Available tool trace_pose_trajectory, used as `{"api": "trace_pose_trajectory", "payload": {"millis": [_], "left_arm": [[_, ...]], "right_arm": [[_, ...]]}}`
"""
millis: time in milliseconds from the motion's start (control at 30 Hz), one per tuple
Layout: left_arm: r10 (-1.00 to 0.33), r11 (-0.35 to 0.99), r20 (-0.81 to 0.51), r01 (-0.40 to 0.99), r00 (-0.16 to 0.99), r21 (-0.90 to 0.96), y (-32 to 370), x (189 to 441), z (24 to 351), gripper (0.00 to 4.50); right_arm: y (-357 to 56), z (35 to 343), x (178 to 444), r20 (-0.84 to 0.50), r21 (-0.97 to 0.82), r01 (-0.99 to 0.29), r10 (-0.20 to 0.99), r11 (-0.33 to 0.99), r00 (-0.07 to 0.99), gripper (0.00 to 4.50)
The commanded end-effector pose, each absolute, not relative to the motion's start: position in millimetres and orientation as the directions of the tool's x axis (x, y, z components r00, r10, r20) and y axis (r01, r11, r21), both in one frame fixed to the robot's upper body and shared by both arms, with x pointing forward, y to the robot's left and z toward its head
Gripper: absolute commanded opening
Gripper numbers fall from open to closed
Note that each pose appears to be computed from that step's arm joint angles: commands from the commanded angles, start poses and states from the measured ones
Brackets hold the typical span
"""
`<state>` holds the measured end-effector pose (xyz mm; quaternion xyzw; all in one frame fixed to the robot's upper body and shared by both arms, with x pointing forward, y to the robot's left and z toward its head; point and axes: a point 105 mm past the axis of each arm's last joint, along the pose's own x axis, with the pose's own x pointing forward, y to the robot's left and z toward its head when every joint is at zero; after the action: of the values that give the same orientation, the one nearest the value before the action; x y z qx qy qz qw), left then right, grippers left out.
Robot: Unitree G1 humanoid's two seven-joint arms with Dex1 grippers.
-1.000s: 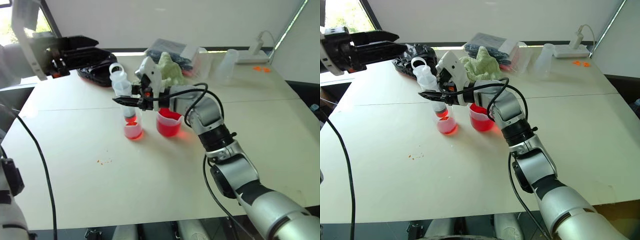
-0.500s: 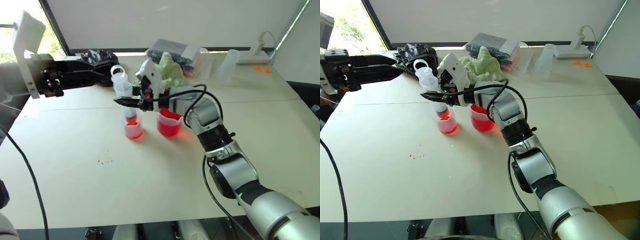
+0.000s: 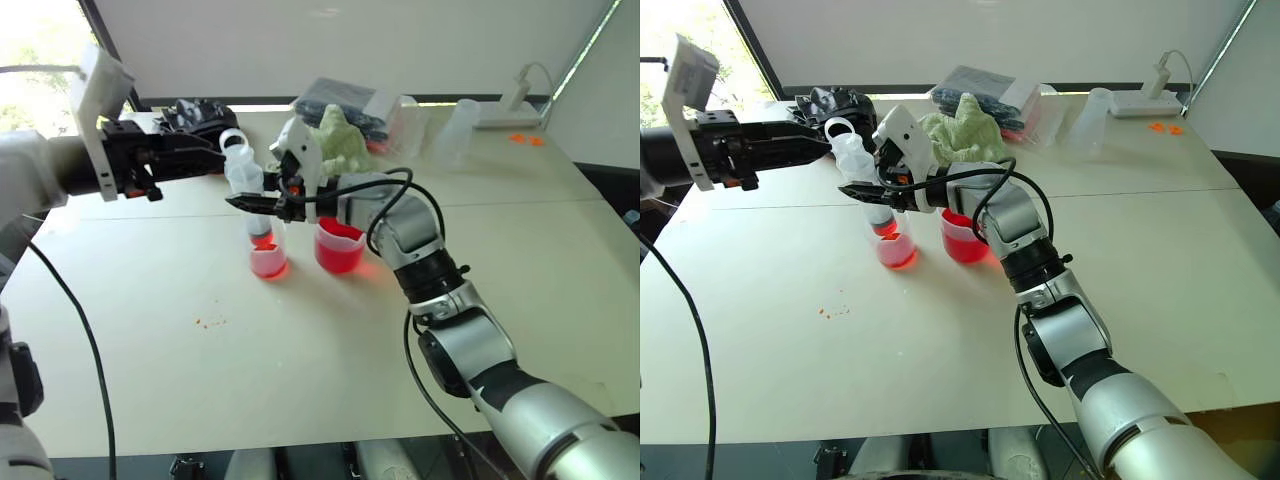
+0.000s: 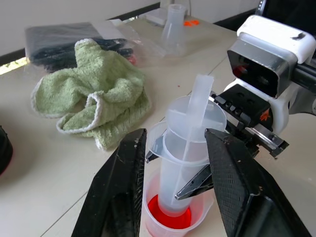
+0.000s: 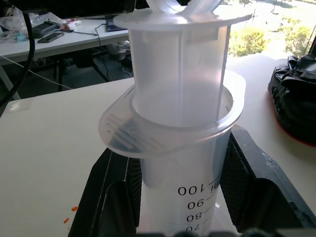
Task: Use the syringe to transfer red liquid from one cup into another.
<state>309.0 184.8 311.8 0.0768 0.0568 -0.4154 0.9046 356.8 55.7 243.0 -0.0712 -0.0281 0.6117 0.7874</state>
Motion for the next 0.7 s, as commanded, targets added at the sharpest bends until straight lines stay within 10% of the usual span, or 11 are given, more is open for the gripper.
{"api": "trace_pose_trajectory", "payload": {"millis": [33, 700], "left_arm": [[-0.73, 0.656, -0.126, 0.74, 0.672, 0.147, 184, 312, 323, 2.18], [-0.751, 0.638, -0.099, 0.757, 0.652, 0.141, 173, 314, 325, 2.18]], "right_arm": [[58, 268, 347, 0.031, -0.201, -0.953, 0.974, 0.225, 0.223, 1.68], [58, 270, 347, 0.031, -0.207, -0.951, 0.973, 0.229, 0.227, 1.68]]}}
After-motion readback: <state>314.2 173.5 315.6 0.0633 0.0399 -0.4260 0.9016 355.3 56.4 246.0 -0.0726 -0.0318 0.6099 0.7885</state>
